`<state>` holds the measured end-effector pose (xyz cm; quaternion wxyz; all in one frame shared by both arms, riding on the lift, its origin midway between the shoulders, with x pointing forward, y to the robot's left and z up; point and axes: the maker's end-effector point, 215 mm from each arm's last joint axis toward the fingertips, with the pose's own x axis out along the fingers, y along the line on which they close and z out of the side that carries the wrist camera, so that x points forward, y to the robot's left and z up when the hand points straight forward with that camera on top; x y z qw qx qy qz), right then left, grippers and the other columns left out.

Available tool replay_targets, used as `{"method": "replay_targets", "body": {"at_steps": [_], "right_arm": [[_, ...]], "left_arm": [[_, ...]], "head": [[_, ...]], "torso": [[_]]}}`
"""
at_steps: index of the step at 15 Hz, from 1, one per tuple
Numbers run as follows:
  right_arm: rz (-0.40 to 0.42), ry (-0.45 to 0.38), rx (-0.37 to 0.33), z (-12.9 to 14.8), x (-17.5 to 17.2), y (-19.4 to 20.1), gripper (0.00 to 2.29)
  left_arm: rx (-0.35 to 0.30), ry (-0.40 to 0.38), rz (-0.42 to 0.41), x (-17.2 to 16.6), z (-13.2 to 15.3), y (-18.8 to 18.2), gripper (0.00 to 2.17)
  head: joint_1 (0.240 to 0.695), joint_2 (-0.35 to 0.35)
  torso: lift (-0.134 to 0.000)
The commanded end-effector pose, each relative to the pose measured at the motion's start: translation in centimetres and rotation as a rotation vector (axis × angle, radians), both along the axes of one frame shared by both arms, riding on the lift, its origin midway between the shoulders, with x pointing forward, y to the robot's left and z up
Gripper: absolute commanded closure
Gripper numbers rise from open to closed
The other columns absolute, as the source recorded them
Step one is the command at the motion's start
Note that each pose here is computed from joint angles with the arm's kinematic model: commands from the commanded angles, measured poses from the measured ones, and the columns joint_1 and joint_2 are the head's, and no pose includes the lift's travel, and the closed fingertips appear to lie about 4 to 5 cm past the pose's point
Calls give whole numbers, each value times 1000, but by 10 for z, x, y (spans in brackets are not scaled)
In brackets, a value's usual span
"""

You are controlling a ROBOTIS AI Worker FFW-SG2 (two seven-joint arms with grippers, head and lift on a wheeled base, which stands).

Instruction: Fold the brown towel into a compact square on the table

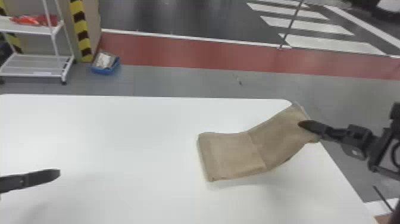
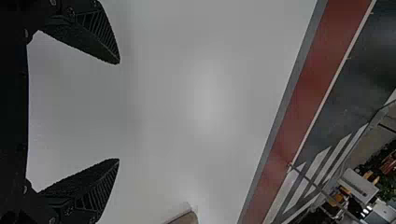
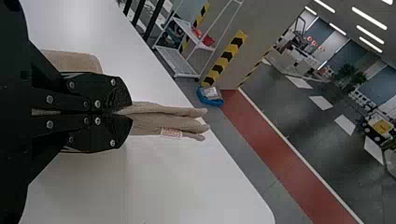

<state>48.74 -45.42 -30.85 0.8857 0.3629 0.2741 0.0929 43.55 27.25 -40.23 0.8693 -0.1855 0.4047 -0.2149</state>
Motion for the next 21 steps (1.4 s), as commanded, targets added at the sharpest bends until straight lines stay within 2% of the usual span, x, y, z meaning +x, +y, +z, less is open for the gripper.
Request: {"method": "replay_targets", "body": {"at_steps": [1,4,6,8,10,12,15,19,21], "right_arm": [[54,-61,3,22,12,31,1305],[167,-111,15,34,25,101,1305],[256,-112,-15,31,20,148,1305],[323,-88,-52,20,12,180,1301],[347,-55,-93,7,6,191,1301],[335,-46,-111,5,5,185,1301],[290,-52,-143,12,6,160,1301],[205,-112,-164,44,-3,100,1301],[190,-110,-178,46,-9,84,1301]], "left_arm": [[0,1,0,2,0,-1,151],[0,4,4,1,-1,1,151],[-3,4,18,0,0,8,151],[-7,3,24,-2,0,11,151],[-8,2,33,-3,0,16,151],[-10,6,31,-5,-2,15,151],[-12,10,28,-8,-4,14,151],[-11,9,25,-8,-3,14,151],[-12,12,18,-8,-4,10,151]], "head": [[695,-222],[695,-175],[695,-127],[695,-57],[695,-14],[695,23],[695,23],[695,-28],[695,-59]], "torso": [[-124],[-124],[-124],[-124],[-124],[-124],[-124],[-124],[-124]]}}
